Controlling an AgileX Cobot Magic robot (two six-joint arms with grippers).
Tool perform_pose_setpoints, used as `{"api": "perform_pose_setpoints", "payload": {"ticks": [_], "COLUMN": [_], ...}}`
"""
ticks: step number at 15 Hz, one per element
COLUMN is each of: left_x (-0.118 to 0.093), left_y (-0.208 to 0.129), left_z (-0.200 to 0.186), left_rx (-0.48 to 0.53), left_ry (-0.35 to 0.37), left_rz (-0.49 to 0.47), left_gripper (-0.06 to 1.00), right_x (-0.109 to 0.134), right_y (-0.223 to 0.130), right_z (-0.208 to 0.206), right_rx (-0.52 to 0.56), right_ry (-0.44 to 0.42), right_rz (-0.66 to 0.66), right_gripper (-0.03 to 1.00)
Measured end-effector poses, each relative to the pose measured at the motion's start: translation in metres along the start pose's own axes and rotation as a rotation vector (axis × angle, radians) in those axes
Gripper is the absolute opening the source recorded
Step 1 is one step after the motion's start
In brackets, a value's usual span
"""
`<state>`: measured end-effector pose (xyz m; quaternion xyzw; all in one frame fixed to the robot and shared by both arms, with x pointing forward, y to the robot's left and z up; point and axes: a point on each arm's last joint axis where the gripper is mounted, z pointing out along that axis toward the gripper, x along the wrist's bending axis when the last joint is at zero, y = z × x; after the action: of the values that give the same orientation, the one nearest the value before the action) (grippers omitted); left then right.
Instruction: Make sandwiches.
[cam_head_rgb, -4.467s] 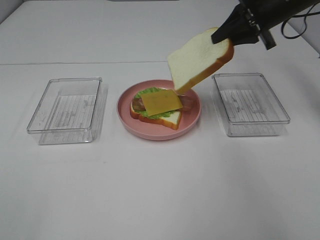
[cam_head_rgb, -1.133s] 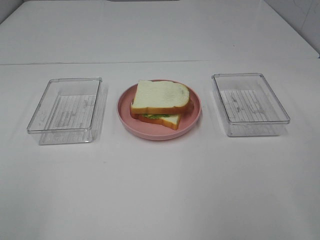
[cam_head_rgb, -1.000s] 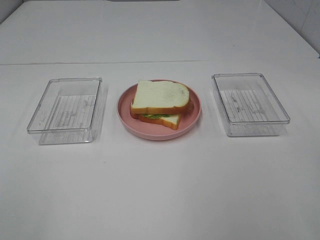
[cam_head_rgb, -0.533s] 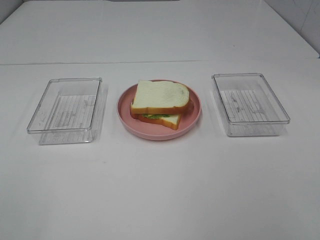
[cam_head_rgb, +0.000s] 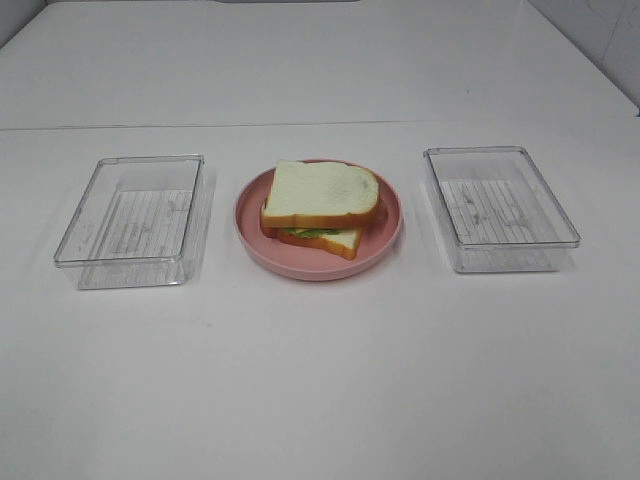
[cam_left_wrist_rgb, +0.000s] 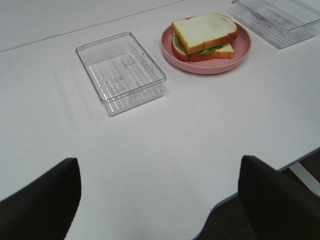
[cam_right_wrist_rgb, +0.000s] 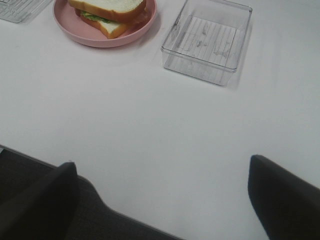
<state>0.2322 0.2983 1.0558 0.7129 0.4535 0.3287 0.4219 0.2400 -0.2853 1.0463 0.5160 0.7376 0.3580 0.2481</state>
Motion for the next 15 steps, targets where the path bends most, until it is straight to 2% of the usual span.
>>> {"api": "perform_pose_setpoints", "payload": {"ticks": [3, 7, 9, 10, 15], "left_x": [0.0, -0.001, -0.001, -0.001, -0.001], "left_y": [0.0, 0.001, 0.001, 0.001, 0.001], "left_z": [0.0, 0.001, 0.001, 0.001, 0.001], "left_rx": [0.0, 0.019, 0.024, 0.026, 0.026], "left_ry": [0.002, 0.201, 0.255, 0.273, 0.275], "left_rz": [-0.001, -0.095, -0.121, -0.13, -0.131], "left_gripper": [0.8, 0.8, 0.8, 0.8, 0.8], "right_x": [0.0, -0.001, -0.001, -0.001, 0.004], "right_y": [0.0, 0.001, 0.001, 0.001, -0.008], "right_z": [0.0, 0.001, 0.002, 0.001, -0.009], "right_rx": [0.0, 0.0, -0.002, -0.012, -0.103], "right_ry": [0.0, -0.103, -0.148, -0.154, -0.17], "right_rz": [0.0, 0.081, 0.116, 0.119, 0.098], "right_gripper": [0.81, 0.81, 0.81, 0.81, 0.81]}}
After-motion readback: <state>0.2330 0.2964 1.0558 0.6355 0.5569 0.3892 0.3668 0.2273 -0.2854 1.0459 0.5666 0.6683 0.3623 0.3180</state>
